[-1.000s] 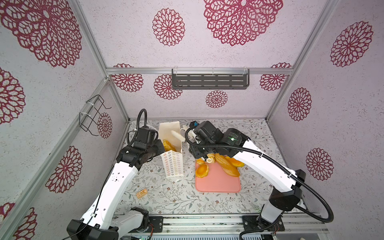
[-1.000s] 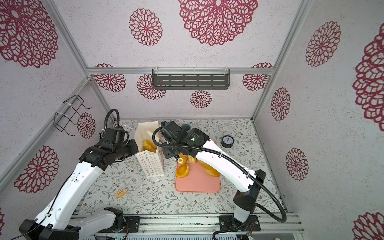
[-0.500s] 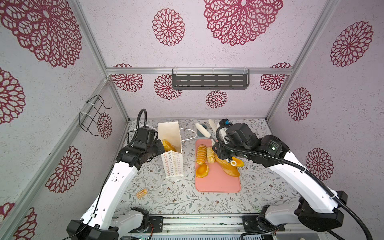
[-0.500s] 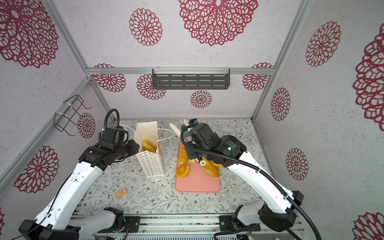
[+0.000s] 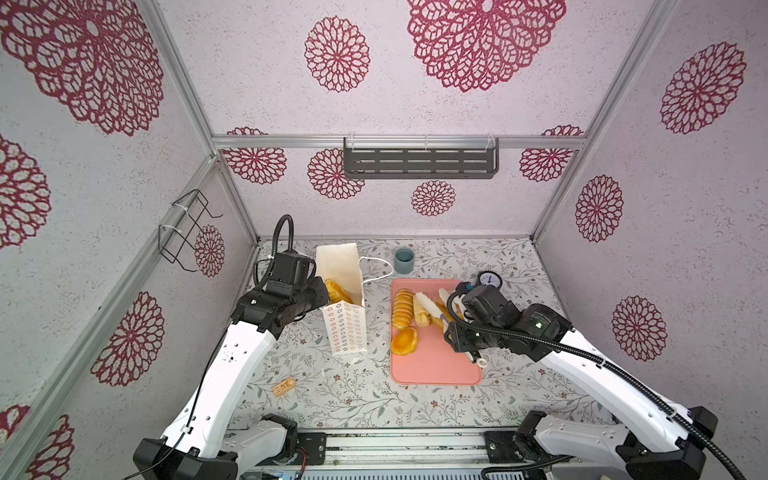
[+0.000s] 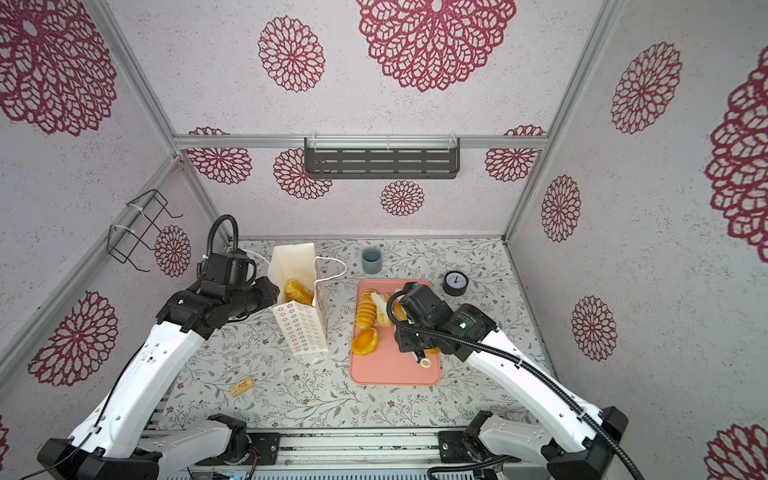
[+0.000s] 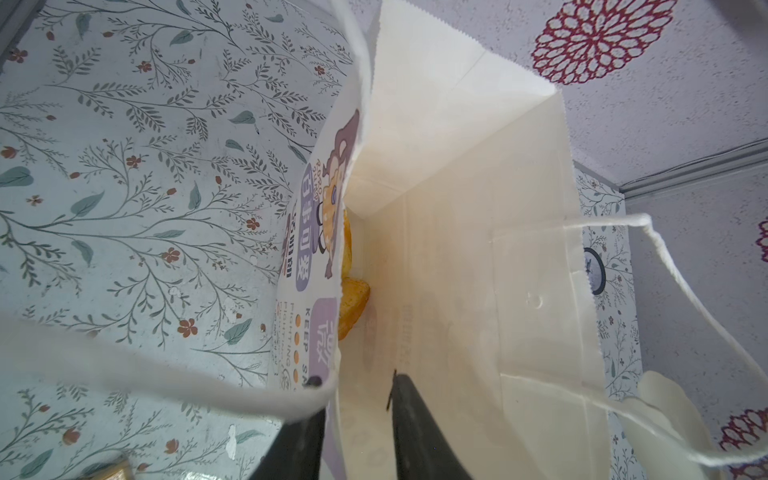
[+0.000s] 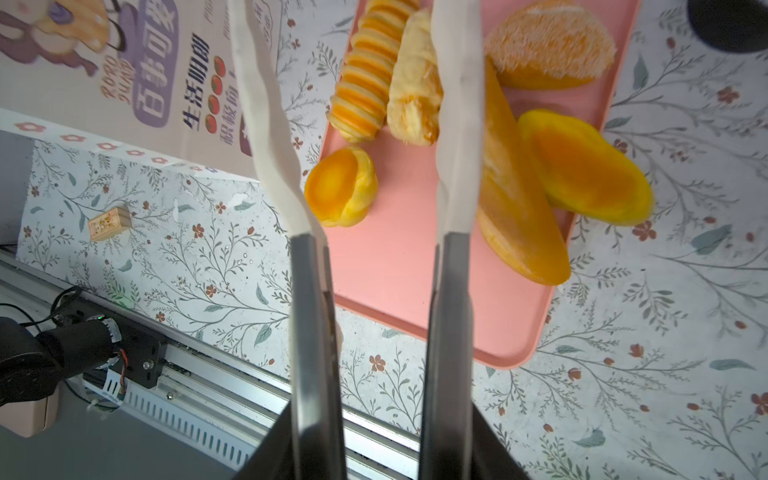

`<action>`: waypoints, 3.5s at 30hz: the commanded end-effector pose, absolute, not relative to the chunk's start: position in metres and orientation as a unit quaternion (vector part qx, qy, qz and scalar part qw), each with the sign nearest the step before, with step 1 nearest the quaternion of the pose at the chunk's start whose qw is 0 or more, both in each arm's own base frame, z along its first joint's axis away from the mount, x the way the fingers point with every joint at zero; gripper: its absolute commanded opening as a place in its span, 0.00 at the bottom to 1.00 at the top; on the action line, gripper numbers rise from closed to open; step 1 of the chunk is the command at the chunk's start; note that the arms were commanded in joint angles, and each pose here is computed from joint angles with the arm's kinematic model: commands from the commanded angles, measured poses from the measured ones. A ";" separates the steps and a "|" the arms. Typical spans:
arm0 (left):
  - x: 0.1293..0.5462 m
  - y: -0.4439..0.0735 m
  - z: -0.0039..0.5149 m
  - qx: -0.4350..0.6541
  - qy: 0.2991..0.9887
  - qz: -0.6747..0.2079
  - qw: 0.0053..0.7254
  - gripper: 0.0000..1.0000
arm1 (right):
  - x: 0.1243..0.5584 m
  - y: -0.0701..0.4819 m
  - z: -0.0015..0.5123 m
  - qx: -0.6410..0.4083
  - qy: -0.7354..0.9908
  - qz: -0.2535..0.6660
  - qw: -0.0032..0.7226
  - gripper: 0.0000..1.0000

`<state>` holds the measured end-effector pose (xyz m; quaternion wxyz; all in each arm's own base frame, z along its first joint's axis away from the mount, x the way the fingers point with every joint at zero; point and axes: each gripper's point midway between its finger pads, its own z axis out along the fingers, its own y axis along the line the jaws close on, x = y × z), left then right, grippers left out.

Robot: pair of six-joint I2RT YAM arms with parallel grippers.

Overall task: Place the fake bread into the paper bag
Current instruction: 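Move the empty tongs back over the pink tray with the right gripper, then lower the tongs onto the yellow mango-shaped bun and pinch it, then lift the yellow bun with the tongs and carry it toward the bag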

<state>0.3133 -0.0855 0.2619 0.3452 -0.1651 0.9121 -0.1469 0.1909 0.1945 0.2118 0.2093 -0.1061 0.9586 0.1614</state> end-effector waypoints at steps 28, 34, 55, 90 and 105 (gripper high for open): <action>0.317 -0.086 0.265 -0.167 0.907 -0.154 0.354 0.49 | 0.162 0.230 0.121 -0.066 0.954 0.273 0.104 0.48; 0.318 -0.086 0.265 -0.167 0.907 -0.155 0.355 0.49 | 0.164 0.234 0.116 -0.068 0.954 0.274 0.100 0.48; 0.316 -0.084 0.262 -0.167 0.908 -0.150 0.352 0.49 | 0.174 0.251 0.103 -0.078 0.953 0.281 0.088 0.46; 0.320 -0.086 0.270 -0.166 0.906 -0.154 0.358 0.37 | 0.174 0.234 0.160 -0.073 0.944 0.289 0.145 0.22; 0.317 -0.086 0.267 -0.167 0.906 -0.156 0.356 0.14 | 0.212 0.202 0.256 -0.088 0.937 0.207 0.267 0.21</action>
